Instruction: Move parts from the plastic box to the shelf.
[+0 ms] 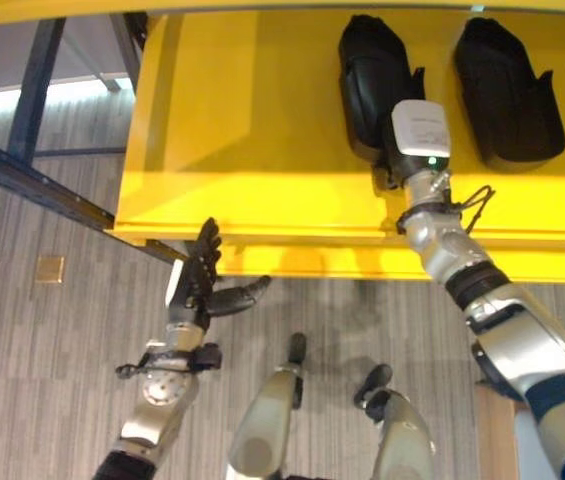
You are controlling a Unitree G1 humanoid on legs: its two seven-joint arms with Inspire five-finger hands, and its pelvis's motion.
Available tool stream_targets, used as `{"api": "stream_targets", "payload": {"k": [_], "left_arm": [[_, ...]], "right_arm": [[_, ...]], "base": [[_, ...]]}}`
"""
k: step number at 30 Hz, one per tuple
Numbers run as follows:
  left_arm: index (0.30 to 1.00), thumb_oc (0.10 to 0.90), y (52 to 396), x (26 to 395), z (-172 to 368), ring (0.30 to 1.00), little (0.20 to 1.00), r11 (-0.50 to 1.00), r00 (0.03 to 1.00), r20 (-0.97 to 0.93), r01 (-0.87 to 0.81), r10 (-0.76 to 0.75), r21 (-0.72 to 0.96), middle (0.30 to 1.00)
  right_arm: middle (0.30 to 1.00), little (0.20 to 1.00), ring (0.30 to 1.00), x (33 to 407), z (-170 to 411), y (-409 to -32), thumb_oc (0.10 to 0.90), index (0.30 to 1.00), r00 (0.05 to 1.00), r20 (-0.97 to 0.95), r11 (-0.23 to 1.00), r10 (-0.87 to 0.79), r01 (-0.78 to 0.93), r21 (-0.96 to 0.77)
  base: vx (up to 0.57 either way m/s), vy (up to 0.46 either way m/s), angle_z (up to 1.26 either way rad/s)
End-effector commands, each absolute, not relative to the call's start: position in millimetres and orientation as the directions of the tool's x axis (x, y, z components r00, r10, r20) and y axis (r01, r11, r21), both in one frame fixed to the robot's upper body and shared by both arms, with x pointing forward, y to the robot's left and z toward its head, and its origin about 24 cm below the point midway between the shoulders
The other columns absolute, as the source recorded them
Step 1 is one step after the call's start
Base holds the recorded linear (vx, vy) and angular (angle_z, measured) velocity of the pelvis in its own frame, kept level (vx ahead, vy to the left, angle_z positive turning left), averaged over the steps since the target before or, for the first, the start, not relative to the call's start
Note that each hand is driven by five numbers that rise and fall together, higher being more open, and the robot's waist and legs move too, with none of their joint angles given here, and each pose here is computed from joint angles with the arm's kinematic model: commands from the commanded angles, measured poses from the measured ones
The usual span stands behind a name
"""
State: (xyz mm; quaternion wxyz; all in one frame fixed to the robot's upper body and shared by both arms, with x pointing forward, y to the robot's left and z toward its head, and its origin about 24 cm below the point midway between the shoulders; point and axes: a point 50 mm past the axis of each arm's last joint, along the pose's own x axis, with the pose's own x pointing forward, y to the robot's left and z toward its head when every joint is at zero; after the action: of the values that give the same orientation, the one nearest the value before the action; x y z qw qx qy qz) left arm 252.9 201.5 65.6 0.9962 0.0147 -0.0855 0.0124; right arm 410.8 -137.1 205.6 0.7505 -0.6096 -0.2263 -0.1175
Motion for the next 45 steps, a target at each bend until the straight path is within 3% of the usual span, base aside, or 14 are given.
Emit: {"api": "stream_targets", "payload": {"k": [1, 28, 43, 44, 45], "left_arm": [[1.0, 0.9, 196.0, 250.9, 96.5, 1.0, 1.0, 1.0, 0.943, 0.333, 0.009, -0.012, 0.012, 1.0], [1.0, 0.9, 200.8, 248.5, 95.8, 1.0, 1.0, 1.0, 0.944, 0.331, -0.013, 0.004, 0.026, 1.0], [1.0, 0.9, 202.3, 247.8, 92.7, 1.0, 1.0, 1.0, 0.948, 0.318, -0.025, 0.018, 0.018, 1.0], [1.0, 0.9, 202.8, 247.8, 93.0, 1.0, 1.0, 0.999, 0.948, 0.319, -0.027, 0.02, 0.019, 1.0], [1.0, 0.9, 202.6, 247.6, 93.2, 1.0, 1.0, 0.999, 0.947, 0.32, -0.025, 0.018, 0.019, 1.0]], "right_arm": [[0.3, 0.3, 0.3, 401.7, 167.3, -74.3, 0.4, 0.3, 0.891, 0.36, 0.338, 0.275, 0.261, -0.904], [0.3, 0.3, 0.3, 395.6, 172.4, -48.0, 0.4, 0.3, 0.853, 0.355, 0.297, 0.382, 0.25, -0.922], [0.3, 0.3, 0.3, 394.7, 175.4, -44.4, 0.4, 0.3, 0.852, 0.366, 0.347, 0.375, 0.238, -0.907], [0.613, 0.613, 0.613, 394.4, 175.5, -43.2, 0.624, 0.613, 0.85, 0.365, 0.346, 0.379, 0.236, -0.908], [0.855, 0.855, 0.855, 393.9, 174.7, -41.2, 0.796, 0.855, 0.851, 0.358, 0.349, 0.384, 0.225, -0.91]], "base": [[0.0, 0.0, 0.0], [0.0, 0.0, 0.0], [0.0, 0.0, 0.0], [0.0, 0.0, 0.0], [0.0, 0.0, 0.0]]}}
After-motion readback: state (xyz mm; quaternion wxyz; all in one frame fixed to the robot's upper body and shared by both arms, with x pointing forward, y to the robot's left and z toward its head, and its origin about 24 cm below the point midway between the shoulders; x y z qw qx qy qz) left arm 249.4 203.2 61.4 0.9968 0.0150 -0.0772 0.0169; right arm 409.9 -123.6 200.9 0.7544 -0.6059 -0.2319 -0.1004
